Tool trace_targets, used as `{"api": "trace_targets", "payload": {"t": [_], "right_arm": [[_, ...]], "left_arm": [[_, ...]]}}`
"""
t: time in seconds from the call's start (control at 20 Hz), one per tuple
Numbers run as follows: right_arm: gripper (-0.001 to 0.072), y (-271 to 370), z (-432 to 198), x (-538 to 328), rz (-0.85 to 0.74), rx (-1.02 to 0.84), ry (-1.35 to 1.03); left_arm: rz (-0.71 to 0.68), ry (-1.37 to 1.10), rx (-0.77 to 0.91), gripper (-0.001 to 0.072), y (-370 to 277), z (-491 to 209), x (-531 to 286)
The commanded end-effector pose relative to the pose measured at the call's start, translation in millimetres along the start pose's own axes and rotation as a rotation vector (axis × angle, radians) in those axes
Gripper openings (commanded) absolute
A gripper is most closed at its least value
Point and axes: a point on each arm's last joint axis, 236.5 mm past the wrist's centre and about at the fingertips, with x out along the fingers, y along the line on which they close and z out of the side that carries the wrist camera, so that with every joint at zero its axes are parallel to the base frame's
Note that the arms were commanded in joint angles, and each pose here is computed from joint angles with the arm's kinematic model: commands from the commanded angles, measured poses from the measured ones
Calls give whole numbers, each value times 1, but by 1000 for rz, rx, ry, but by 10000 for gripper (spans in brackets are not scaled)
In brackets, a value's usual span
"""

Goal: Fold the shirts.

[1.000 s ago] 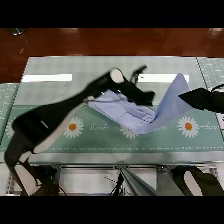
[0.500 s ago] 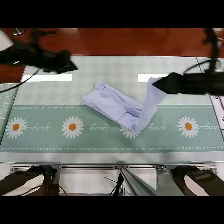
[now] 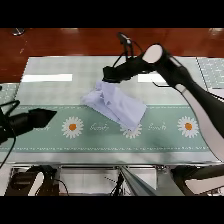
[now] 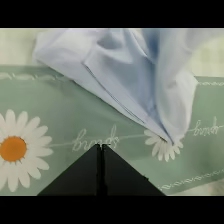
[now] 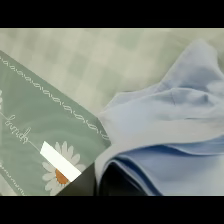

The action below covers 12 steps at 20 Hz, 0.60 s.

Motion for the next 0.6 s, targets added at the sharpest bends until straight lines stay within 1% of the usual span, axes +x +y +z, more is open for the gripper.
{"api": "trace_targets", "payload": {"t": [0.0,0.05,0.1,0.15,0.2,0.25,0.35,0.45,0.5,0.55], "right_arm": [[26,-4,7,51,52,74,36],[27,-3,5,56,73,100,46],[176,3,2,61,115,135,62],[570,14,-4,62,169,152,92],[618,27,-12,56,233,112,128],[617,29,-15,43,255,111,158],[617,17,-12,3,247,95,193],[617,-12,-2,-63,163,62,180],[617,-31,0,-98,77,37,161],[617,-55,1,-137,-51,12,133]], "left_arm": [[-49,25,-84,19,4,-36,12],[-50,31,-96,19,7,-38,16],[-47,25,-106,19,10,-38,19],[-43,11,-113,19,13,-36,21],[-47,-8,-119,19,12,-32,22],[-55,-29,-124,19,11,-27,22],[-67,-57,-134,19,9,-20,21],[-74,-62,-138,19,7,-18,21],[-75,-61,-138,19,7,-19,21],[-75,-61,-138,19,7,-19,21]]}}
